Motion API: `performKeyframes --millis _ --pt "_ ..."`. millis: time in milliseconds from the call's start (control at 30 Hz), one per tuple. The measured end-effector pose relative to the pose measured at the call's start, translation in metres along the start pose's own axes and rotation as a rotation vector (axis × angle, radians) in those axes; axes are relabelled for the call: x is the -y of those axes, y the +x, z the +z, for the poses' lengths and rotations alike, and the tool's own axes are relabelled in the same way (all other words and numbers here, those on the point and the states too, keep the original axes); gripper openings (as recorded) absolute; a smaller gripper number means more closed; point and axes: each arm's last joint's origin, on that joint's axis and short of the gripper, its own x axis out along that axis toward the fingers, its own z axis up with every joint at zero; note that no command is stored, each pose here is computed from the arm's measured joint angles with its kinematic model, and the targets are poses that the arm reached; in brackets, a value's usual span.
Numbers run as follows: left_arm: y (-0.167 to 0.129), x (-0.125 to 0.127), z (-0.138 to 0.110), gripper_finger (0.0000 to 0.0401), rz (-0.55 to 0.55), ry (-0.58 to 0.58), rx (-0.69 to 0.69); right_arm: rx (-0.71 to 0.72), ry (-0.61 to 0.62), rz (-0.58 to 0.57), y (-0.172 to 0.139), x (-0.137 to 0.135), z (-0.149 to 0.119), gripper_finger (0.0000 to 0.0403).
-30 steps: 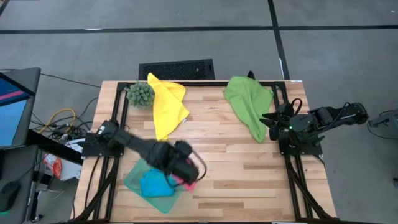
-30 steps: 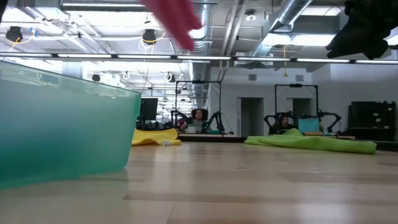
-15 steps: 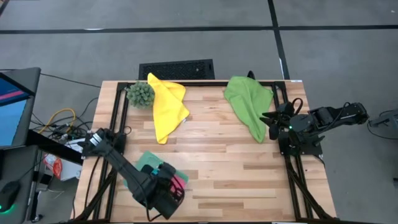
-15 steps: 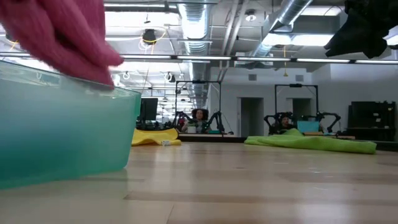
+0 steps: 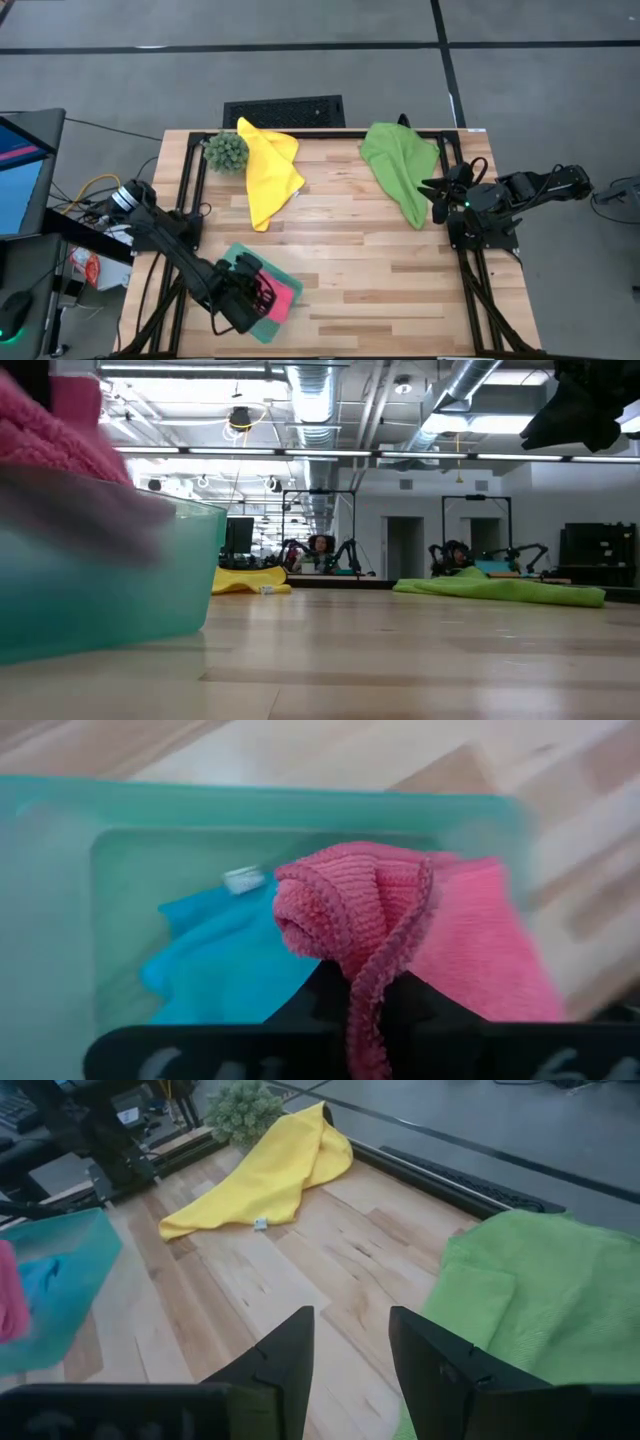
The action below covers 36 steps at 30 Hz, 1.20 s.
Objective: Fold microfiber towels
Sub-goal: Put the folded pink microfiber towel into the bin
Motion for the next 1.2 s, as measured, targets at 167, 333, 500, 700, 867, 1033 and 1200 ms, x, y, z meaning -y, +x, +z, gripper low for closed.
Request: performKeyframes --millis 167,333,500,700,867,1033,1200 --pt "0.023 -0.021 -0.003 0.0012 -0.003 -0.01 -0.01 -0.001 0.005 0.001 0.0 0.0 0.0 0.0157" --pt "0.042 -0.033 -0.009 0.0014 0.02 -0.044 -0.079 0.0 0.007 0.001 0.0 0.0 0.0 0.0157" --pt "0.047 -0.039 -0.011 0.0032 0.065 -0.096 -0.109 0.0 0.008 0.001 0.0 0.0 0.0 0.0157" --pt "0.045 -0.041 -0.009 0.0108 0.071 -0.094 -0.122 0.0 0.008 0.001 0.0 0.0 0.0 0.0157" --pt "0.043 -0.043 -0.008 0.0181 0.096 -0.091 -0.15 0.0 0.008 0.001 0.0 0.0 0.0 0.0157" --pt "0.023 -0.048 0.007 0.0228 0.06 -0.154 -0.106 0.002 0.01 0.002 0.0 0.0 0.0 0.0157" --pt "-0.004 -0.061 0.029 0.025 -0.019 -0.194 -0.048 0.013 0.01 0.011 0.0 -0.001 0.002 0.0157"
